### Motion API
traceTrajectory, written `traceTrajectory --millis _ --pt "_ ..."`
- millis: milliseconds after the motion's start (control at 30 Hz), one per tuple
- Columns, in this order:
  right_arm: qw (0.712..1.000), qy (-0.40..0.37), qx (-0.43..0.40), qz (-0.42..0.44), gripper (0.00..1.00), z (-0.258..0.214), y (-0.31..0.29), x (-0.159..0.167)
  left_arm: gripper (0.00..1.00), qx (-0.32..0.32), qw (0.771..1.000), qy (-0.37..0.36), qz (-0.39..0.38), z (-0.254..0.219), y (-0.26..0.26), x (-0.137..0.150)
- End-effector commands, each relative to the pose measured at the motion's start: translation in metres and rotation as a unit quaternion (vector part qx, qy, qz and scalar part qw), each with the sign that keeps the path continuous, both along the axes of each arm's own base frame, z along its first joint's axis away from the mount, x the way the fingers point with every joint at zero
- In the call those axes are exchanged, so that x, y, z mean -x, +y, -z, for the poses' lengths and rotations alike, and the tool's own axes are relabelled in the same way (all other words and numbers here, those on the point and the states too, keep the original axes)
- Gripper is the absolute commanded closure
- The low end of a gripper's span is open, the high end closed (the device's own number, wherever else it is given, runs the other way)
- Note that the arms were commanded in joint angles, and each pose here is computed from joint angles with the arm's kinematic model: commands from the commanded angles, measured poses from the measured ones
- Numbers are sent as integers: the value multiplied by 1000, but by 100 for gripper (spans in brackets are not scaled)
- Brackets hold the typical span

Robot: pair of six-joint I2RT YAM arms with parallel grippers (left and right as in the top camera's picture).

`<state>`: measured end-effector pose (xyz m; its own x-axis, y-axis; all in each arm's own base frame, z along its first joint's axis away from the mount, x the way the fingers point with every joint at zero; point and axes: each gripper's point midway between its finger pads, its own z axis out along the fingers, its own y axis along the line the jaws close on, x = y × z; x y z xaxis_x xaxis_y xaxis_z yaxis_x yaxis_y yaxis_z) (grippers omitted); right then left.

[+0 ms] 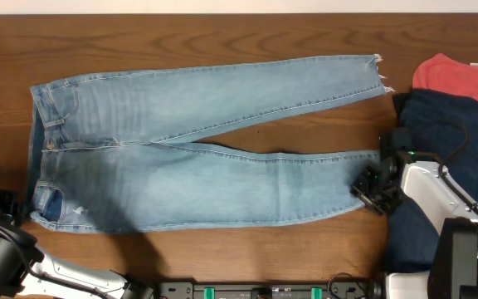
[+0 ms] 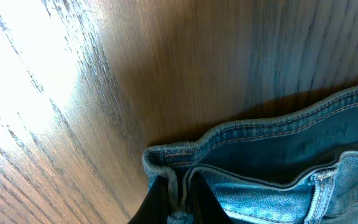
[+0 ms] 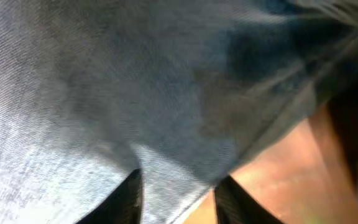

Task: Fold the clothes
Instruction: 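Lift the lower leg with the right gripper and lay it over the upper leg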

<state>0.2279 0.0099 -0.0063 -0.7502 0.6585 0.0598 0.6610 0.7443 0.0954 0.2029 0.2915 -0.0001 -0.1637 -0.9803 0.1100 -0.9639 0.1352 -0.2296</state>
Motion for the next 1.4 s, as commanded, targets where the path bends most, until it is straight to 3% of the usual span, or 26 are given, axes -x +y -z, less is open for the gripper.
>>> traceTrajectory --millis 0,167,400,633,800,1133,1367 --pt "999 9 8 -39 78 10 -4 7 94 43 999 -3 6 20 -21 -5" --pt "998 3 15 -53 99 8 -6 4 94 14 1000 -18 9 -1 -14 -9" --pt "998 -33 19 -53 99 -21 -8 -8 94 -32 999 -43 10 -46 -10 -11" --pt "989 -137 32 -47 99 -86 -11 -30 94 -92 993 -74 11 -103 -13 -10" --pt "984 -167 32 -47 99 -112 -10 -25 94 -126 988 -86 11 -133 -18 -4" --pt "964 -257 61 -29 99 -223 -26 -29 94 -215 974 -57 -30 -196 -38 36" --pt "948 -304 87 -20 99 -289 -33 -27 94 -293 953 -38 -70 -241 -54 70"
